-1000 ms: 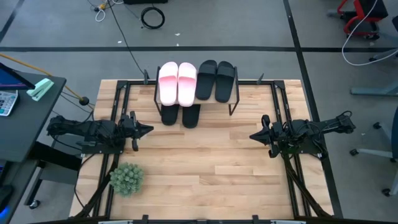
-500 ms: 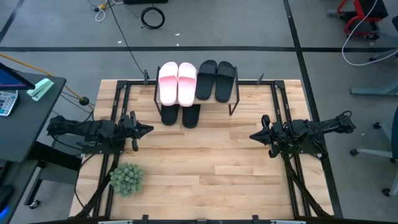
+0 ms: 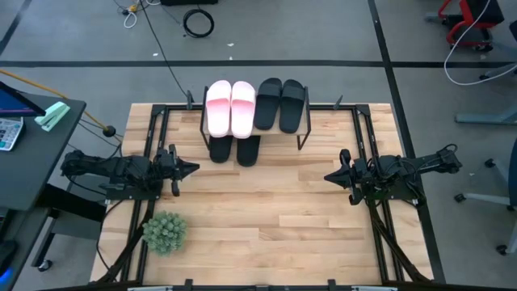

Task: Pick and place slides into the shelf
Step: Return to Home Position

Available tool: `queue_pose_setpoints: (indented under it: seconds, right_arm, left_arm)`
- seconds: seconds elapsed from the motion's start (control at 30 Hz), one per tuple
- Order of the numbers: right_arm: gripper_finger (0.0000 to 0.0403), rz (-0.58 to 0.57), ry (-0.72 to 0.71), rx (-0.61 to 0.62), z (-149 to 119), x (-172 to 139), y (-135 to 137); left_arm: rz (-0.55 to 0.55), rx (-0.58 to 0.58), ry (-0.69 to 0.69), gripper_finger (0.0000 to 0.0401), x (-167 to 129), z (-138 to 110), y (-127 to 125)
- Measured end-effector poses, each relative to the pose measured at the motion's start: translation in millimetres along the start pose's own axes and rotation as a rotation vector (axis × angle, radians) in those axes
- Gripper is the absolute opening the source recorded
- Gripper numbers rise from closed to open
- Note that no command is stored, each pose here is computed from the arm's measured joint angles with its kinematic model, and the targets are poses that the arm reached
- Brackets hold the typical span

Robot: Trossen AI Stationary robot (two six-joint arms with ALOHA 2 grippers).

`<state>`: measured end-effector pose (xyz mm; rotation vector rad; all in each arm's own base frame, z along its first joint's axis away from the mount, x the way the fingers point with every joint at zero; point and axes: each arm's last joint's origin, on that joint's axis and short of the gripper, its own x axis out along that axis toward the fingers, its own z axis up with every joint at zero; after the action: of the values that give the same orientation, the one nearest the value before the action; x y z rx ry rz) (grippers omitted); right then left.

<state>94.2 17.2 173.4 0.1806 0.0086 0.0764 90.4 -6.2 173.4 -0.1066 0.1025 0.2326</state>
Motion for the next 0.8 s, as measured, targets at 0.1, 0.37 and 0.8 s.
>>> queue_pose_setpoints:
  seconds: [0.1,0.37,0.8]
  right_arm:
    - [0.0014,0.0,0.0,0.0,0.0,0.0,0.0]
    - [0.0014,0.0,0.0,0.0,0.0,0.0,0.0]
    - [0.0014,0.0,0.0,0.0,0.0,0.0,0.0]
  left_arm:
    - [0.0,0.0,0.0,0.0035,0.0,0.0,0.0]
    - [0.0,0.0,0.0,0.003,0.0,0.0,0.0]
    - [0.0,0.0,0.0,0.0029,0.0,0.0,0.0]
